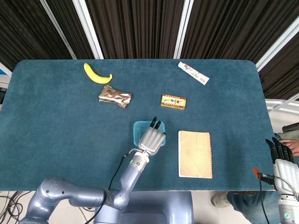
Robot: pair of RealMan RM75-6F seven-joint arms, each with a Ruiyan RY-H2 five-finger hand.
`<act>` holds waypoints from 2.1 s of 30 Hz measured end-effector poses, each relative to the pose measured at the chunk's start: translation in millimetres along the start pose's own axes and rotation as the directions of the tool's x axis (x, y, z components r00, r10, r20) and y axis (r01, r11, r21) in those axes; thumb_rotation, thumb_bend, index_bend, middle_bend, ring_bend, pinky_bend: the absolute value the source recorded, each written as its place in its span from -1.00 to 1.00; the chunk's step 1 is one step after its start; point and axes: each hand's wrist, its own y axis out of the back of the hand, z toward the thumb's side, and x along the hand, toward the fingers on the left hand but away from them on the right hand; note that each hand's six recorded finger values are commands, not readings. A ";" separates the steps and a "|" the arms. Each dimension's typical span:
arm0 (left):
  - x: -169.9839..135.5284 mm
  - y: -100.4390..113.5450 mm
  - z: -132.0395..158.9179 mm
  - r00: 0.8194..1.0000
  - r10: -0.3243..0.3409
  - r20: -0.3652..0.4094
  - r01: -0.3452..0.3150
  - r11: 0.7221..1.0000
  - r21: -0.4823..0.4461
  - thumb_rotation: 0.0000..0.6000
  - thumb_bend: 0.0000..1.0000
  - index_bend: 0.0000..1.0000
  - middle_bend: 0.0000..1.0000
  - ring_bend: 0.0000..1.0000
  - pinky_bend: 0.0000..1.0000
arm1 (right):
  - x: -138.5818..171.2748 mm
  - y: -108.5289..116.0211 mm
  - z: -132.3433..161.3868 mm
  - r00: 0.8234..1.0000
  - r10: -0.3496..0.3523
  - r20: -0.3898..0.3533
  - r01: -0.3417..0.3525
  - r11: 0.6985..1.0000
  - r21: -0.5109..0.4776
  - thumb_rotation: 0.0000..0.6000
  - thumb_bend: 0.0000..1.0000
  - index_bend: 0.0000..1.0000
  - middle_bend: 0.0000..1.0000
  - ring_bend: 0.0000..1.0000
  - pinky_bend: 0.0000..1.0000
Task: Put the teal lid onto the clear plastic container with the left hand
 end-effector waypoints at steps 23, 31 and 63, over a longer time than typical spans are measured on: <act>2.9 -17.9 -7.6 1.000 -0.001 -0.026 0.003 0.997 0.072 1.00 0.05 0.25 -0.02 -0.82 -0.93 | 0.9 0.3 0.6 1.000 -0.002 -0.001 0.002 1.000 -0.005 1.00 -0.45 -0.82 -0.99 -0.96 -1.00; 2.9 3.9 -13.8 0.998 0.048 -0.040 -0.047 0.999 0.016 1.00 0.05 0.21 -0.05 -0.83 -0.93 | 1.4 0.8 0.8 1.000 -0.007 -0.005 0.007 1.000 -0.001 1.00 -0.45 -0.82 -0.99 -0.96 -1.00; -261.4 7.2 -296.7 0.855 0.088 -0.511 -0.271 0.916 -0.295 1.00 -0.46 -0.62 -0.78 -1.00 -1.00 | 2.6 7.1 7.8 0.996 -0.055 -0.072 0.063 0.992 0.110 1.00 -0.46 -0.90 -1.00 -1.00 -1.00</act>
